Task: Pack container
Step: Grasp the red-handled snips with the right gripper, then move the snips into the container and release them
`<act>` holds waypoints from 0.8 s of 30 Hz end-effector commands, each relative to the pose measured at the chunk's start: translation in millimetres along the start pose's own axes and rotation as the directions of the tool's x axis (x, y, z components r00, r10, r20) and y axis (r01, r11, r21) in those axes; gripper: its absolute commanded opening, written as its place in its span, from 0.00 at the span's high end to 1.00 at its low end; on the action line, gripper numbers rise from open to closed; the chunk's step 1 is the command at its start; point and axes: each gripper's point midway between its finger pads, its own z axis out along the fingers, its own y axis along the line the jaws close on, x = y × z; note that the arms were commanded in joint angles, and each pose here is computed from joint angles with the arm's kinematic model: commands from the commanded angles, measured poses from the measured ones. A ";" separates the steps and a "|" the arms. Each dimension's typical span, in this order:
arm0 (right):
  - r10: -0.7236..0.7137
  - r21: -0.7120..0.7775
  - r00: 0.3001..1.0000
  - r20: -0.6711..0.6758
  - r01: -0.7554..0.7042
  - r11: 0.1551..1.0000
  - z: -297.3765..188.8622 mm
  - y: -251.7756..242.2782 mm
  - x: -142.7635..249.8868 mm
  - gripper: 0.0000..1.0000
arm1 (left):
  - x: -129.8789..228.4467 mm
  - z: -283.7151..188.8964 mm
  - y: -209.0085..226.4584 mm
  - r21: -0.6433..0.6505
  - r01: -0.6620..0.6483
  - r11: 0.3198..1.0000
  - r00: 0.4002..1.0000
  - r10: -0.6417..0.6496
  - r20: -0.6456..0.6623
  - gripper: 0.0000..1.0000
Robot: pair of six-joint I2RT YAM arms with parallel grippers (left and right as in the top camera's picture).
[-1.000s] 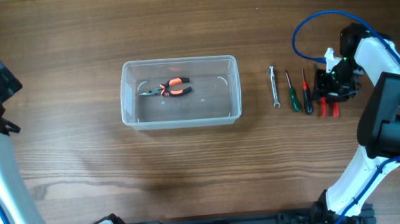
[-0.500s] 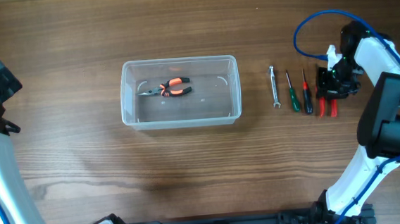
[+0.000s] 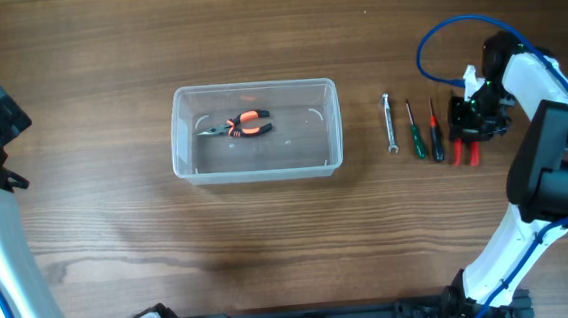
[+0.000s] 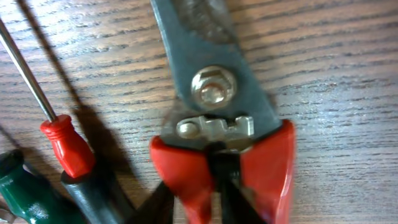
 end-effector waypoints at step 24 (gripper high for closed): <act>-0.575 0.058 0.330 0.748 0.831 0.553 -310.7 290.0 58.7 0.96 | 1.0 2.4 3.0 -0.014 0.015 1.000 1.000 -0.015 -0.006 0.00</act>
